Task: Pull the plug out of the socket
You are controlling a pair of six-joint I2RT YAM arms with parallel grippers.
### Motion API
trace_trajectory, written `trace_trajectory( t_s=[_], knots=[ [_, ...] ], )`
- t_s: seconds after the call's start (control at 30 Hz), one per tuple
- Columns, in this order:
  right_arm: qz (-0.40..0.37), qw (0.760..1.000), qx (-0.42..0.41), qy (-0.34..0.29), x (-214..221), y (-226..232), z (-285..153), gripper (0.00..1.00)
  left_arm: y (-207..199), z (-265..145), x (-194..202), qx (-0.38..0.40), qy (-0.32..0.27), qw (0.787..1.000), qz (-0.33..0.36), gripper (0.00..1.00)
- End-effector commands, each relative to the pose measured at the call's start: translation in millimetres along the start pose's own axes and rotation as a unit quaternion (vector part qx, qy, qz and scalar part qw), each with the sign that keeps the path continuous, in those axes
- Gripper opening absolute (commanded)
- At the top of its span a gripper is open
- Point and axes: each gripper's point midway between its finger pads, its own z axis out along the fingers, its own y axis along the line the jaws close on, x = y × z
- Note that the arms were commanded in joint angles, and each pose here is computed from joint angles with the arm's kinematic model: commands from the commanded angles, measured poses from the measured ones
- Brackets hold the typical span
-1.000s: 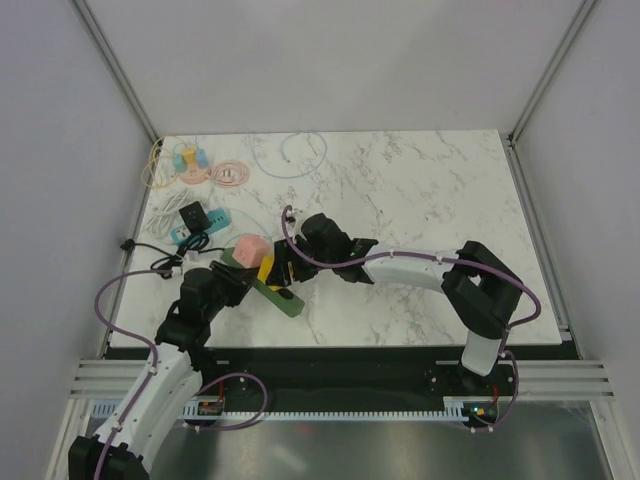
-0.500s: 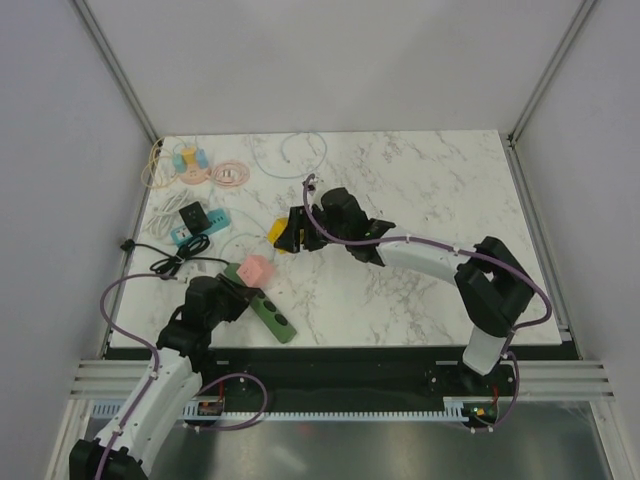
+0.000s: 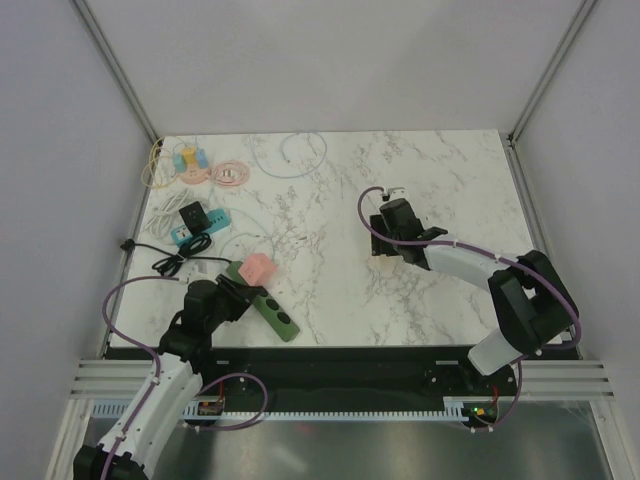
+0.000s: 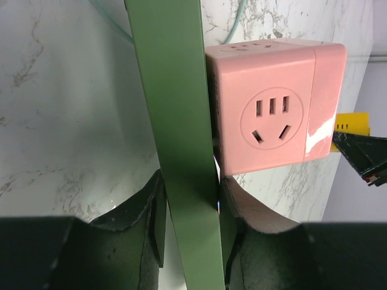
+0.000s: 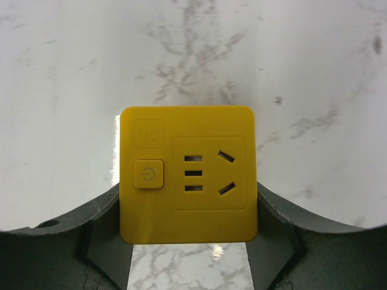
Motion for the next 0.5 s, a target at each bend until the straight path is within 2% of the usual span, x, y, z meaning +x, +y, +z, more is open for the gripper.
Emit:
trace_trajectory(
  t_s=[0.0,0.1,0.2,0.27,0.3,0.37,0.43,0.47],
  knots=[
    [-0.024,0.997,0.058,-0.037,-23,-35,-12,0.08,-33,-5,12,0.088,0.038,0.995,0.010,0.02],
    [-0.017,0.998,0.058,-0.035,-24,-46,-10,0.14,-35,-6,14,0.093,0.042,0.995,0.012,0.02],
    [-0.009,0.998,0.051,-0.030,-23,-50,-6,0.28,-37,-7,13,0.097,0.043,0.994,0.015,0.02],
    [-0.007,0.999,0.047,-0.027,-23,-51,-4,0.43,-39,-8,14,0.100,0.046,0.994,0.016,0.02],
    [-0.008,0.999,0.047,-0.026,-23,-51,-4,0.45,-39,-8,14,0.101,0.048,0.994,0.017,0.02],
    [-0.007,0.999,0.045,-0.028,-25,-52,-5,0.59,-42,-9,15,0.105,0.051,0.993,0.020,0.02],
    [-0.013,0.998,0.045,-0.029,-29,-52,-7,0.66,-42,-9,16,0.106,0.054,0.993,0.021,0.02],
    [-0.012,0.998,0.045,-0.031,-31,-52,-10,0.74,-42,-9,17,0.107,0.057,0.992,0.022,0.02]
  ],
)
